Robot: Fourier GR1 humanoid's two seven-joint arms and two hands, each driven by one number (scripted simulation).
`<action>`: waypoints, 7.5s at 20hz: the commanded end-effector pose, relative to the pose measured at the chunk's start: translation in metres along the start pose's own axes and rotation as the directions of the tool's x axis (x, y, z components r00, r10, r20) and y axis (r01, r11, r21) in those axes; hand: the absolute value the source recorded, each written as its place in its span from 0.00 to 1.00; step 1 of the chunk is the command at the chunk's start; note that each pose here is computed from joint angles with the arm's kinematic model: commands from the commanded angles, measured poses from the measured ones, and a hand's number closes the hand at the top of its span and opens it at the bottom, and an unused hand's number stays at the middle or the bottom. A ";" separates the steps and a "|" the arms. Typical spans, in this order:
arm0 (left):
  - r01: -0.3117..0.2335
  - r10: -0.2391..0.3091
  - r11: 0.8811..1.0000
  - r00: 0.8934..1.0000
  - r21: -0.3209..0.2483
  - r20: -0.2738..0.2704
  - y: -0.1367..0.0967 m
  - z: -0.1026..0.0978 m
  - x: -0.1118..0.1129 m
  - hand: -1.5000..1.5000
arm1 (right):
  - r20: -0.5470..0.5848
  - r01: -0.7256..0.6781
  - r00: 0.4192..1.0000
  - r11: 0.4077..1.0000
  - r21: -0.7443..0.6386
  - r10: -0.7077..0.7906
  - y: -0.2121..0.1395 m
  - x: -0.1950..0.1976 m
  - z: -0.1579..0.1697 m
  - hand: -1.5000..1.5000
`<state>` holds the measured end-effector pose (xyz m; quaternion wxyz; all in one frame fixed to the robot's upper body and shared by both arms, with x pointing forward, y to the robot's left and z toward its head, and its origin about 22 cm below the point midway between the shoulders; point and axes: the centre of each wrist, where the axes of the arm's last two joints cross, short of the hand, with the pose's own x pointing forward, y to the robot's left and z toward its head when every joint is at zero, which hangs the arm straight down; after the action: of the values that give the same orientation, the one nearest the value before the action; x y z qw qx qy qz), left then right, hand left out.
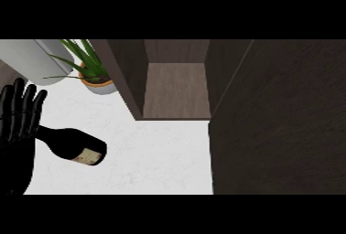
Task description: Pick up the wine, place it into the cabinet and close the cabinet
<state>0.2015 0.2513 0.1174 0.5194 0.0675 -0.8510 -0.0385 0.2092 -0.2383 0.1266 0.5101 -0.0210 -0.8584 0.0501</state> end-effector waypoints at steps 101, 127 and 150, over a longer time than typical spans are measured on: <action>-0.789 0.695 0.611 0.496 0.064 -0.521 0.113 0.069 -0.242 0.00 | -0.180 0.315 0.946 0.902 0.295 -0.271 -0.002 0.074 0.074 0.00; -0.904 0.791 0.420 0.323 0.078 -0.520 0.043 0.071 -0.265 1.00 | -0.169 0.316 0.946 0.904 0.287 -0.277 0.003 0.076 0.069 0.00; -0.176 0.147 0.980 0.952 -0.090 -0.268 0.027 0.049 -0.219 1.00 | -0.198 0.278 0.953 0.925 0.259 -0.231 0.004 0.071 0.075 0.00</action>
<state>0.2627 0.3287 -0.0959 0.6605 -0.1020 -0.7436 0.0207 0.1275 -0.2320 0.1320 0.5844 0.1651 -0.7874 0.1064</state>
